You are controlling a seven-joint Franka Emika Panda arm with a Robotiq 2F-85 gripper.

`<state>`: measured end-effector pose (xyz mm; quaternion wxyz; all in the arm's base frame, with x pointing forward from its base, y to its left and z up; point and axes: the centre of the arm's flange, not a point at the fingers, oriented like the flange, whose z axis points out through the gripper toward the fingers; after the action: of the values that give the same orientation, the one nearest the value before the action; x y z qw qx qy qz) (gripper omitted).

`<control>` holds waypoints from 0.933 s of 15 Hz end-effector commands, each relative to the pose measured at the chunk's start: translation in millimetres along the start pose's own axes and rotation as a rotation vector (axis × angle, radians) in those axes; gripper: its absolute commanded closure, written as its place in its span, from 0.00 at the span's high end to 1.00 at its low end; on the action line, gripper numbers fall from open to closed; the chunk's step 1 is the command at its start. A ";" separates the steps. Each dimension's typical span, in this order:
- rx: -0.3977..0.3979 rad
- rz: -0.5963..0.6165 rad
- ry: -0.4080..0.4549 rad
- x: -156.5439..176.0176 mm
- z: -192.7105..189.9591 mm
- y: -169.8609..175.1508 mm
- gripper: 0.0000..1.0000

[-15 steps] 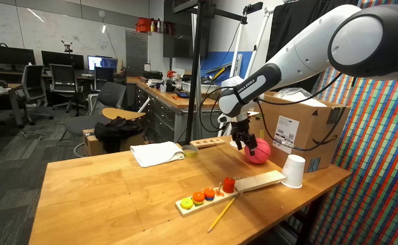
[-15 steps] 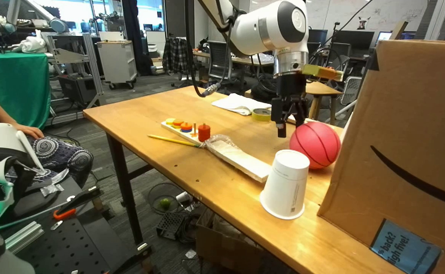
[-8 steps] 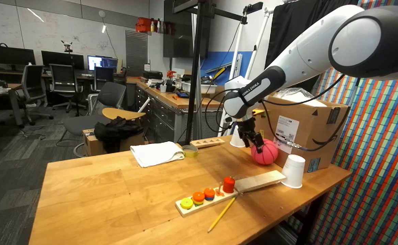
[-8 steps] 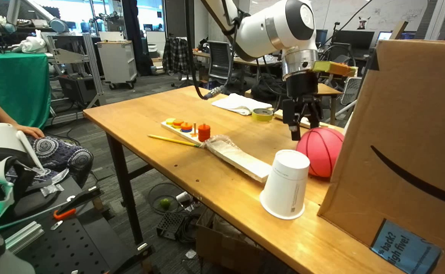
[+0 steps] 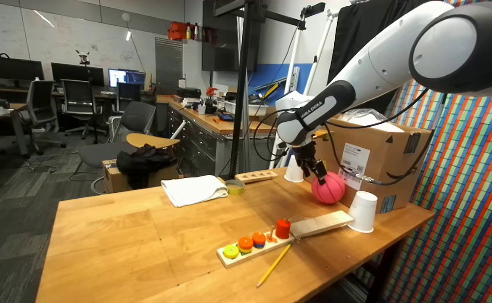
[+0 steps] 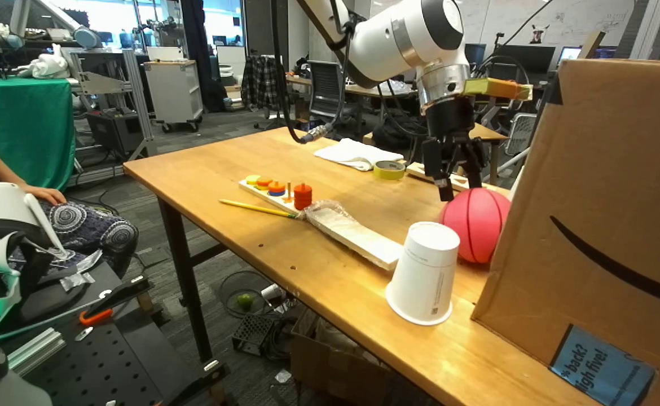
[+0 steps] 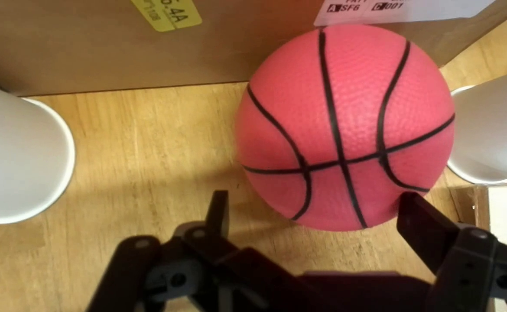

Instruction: Move the ball

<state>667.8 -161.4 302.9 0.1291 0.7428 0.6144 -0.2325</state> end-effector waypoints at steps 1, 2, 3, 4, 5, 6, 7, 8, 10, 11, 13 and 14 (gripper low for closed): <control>-0.012 0.046 -0.025 -8.1 -17.2 -7.0 1.00; -0.004 0.018 -0.003 -1.8 -3.7 -0.4 1.00; -0.005 0.027 -0.004 -2.6 -5.4 -0.7 1.00; -0.006 0.032 -0.004 -3.2 -6.8 -0.9 1.00; -0.007 0.035 -0.004 -3.8 -7.7 -1.0 1.00; -0.008 0.036 -0.004 -4.1 -8.2 -1.1 1.00; -0.008 0.037 -0.004 -4.2 -8.3 -1.1 1.00; -0.008 0.037 -0.004 -4.2 -8.2 -1.2 1.00; -0.008 0.038 -0.004 -4.1 -8.2 -1.2 1.00; -0.008 0.038 -0.004 -4.1 -8.2 -1.2 1.00; -0.008 0.038 -0.004 -4.1 -8.2 -1.2 1.00; -0.008 0.038 -0.004 -4.1 -8.2 -1.2 1.00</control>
<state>667.6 -160.7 312.1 0.1373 0.7535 0.6008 -0.2290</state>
